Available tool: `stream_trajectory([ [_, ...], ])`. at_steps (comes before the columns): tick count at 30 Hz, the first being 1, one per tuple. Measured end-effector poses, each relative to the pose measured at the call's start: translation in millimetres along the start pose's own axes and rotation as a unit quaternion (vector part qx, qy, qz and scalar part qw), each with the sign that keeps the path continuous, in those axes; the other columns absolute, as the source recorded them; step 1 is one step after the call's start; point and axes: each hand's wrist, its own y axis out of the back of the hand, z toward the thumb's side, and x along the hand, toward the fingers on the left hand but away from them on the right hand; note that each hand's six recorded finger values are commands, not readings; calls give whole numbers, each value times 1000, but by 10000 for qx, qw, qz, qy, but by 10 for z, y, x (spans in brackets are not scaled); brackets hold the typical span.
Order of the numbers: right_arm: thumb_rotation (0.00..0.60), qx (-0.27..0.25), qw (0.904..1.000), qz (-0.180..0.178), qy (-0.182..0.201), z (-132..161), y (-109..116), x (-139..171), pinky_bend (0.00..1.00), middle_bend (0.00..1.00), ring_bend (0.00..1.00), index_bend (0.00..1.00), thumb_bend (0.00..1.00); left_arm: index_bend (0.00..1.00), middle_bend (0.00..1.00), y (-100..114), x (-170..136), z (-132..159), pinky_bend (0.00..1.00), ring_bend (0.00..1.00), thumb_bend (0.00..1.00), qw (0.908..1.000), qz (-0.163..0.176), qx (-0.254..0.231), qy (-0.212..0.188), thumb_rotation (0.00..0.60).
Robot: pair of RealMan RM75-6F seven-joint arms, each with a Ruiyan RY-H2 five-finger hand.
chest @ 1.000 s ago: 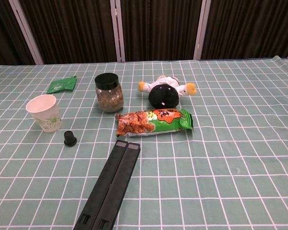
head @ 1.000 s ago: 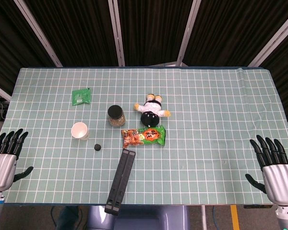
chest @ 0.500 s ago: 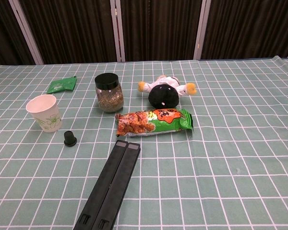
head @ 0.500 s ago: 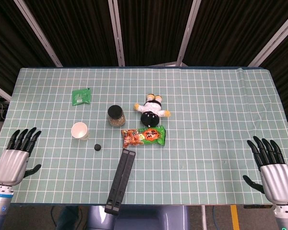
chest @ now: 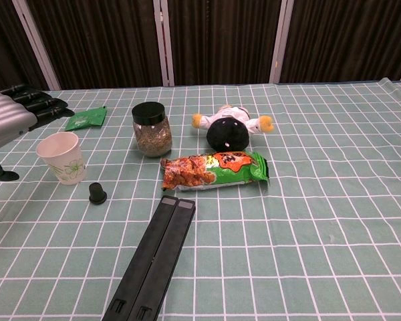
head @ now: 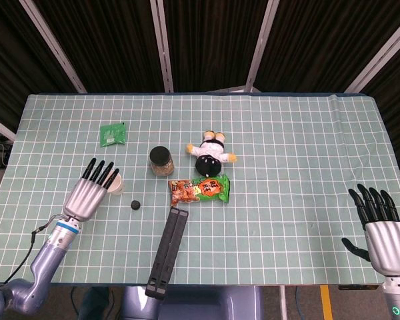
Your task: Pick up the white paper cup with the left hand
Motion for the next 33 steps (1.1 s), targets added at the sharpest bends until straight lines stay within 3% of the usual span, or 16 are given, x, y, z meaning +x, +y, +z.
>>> stream_trajectory([
  [8, 600, 6, 10000, -5, -74, -47, -2, -11, 0, 0, 0, 0, 0, 0, 0, -54, 232, 312, 0, 0, 43, 9937, 55, 1083, -267, 600],
  [18, 600, -29, 10000, -10, -76, -65, 7, -10, 0, 0, 0, 0, 0, 8, 0, -116, 370, 447, 0, 0, 42, 9849, 158, 1686, -357, 600],
  [21, 600, -36, 10000, -8, -76, -71, 8, -13, 0, 0, 0, 0, 0, 98, 56, -131, 392, 468, 40, 22, 42, 9838, 162, 1748, -370, 600],
  [25, 600, -44, 10000, 1, -72, -73, 5, -16, 0, 0, 0, 0, 0, 356, 304, -133, 412, 480, 220, 211, 43, 9825, 258, 1810, -366, 600],
  [27, 600, -43, 10000, 1, -73, -74, 5, -16, 0, 0, 0, 0, 0, 424, 363, -132, 420, 473, 279, 264, 43, 9825, 311, 1808, -334, 600],
  [33, 600, -43, 10000, 10, -67, -70, -1, -15, 0, 0, 0, 0, 0, 474, 399, -133, 422, 444, 330, 306, 42, 9856, 361, 1635, -248, 600],
])
